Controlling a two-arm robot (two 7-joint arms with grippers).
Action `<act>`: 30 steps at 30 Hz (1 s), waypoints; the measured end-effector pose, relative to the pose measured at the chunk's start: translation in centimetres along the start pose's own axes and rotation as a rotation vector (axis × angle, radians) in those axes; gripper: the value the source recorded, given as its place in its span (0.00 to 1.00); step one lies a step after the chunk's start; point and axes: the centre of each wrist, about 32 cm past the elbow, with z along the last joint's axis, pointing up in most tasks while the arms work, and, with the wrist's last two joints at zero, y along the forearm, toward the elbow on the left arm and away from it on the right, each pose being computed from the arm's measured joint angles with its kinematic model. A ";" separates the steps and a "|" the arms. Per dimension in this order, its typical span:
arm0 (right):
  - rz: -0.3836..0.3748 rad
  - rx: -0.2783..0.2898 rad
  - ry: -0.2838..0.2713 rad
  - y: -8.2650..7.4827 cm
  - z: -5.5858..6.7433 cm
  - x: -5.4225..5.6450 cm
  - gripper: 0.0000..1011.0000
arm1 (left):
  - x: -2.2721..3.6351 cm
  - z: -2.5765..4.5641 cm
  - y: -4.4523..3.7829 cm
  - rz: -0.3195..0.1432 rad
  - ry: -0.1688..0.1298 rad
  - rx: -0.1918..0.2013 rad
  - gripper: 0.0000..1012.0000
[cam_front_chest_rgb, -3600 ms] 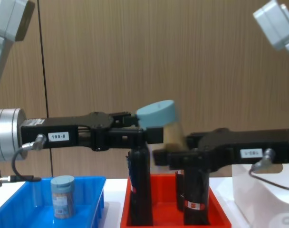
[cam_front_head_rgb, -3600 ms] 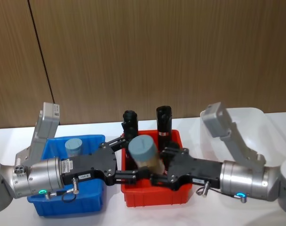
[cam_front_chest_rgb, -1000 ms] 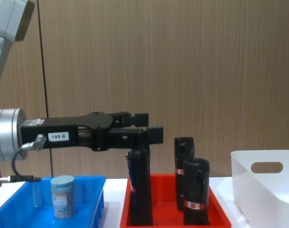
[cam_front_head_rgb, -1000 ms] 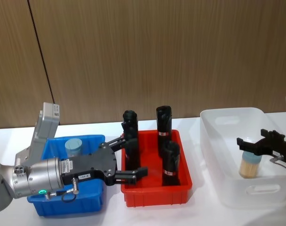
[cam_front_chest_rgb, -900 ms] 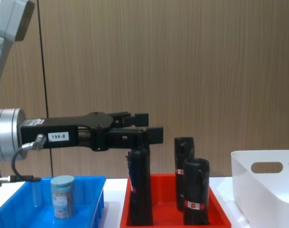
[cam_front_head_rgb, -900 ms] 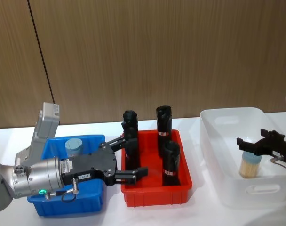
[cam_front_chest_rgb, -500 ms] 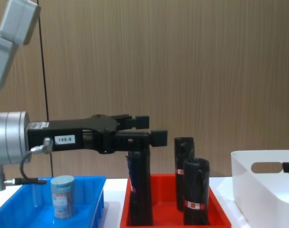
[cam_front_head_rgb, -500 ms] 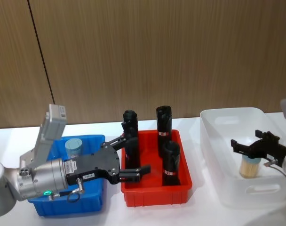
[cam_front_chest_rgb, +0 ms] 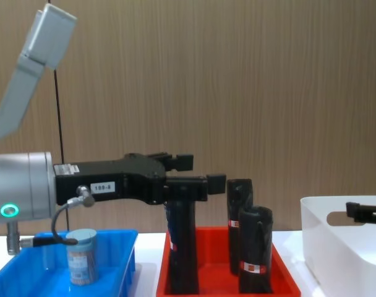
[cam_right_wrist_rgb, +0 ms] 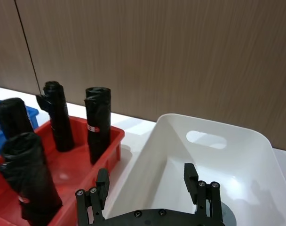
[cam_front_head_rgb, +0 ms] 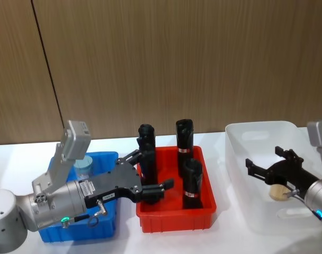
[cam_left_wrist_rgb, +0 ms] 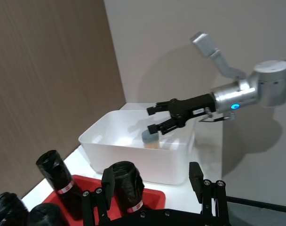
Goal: Pick the cotton swabs from the blue box and place them into the white box.
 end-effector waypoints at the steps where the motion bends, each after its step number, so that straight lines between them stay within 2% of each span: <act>1: -0.001 0.005 -0.001 -0.1 0.0 -0.2 0.99 | -0.10 -0.01 -0.05 0.008 -0.002 0.002 0.99; 4: -0.003 0.036 -0.002 -0.7 -0.1 -1.5 0.99 | -0.53 -0.07 -0.24 0.038 -0.008 0.007 0.99; 5: -0.003 0.036 -0.002 -0.7 -0.1 -1.5 0.99 | -0.64 -0.07 -0.29 0.045 -0.009 0.008 0.99; 18: -0.023 0.157 0.006 -3.4 0.3 -5.7 0.99 | -2.47 -0.20 -1.09 0.175 -0.039 0.023 0.99; 25: -0.036 0.211 0.017 -4.6 0.6 -7.3 0.99 | -3.45 -0.23 -1.48 0.243 -0.056 0.027 0.99; 30: -0.042 0.228 0.021 -5.1 0.8 -7.8 0.99 | -4.19 -0.22 -1.77 0.295 -0.069 0.029 0.99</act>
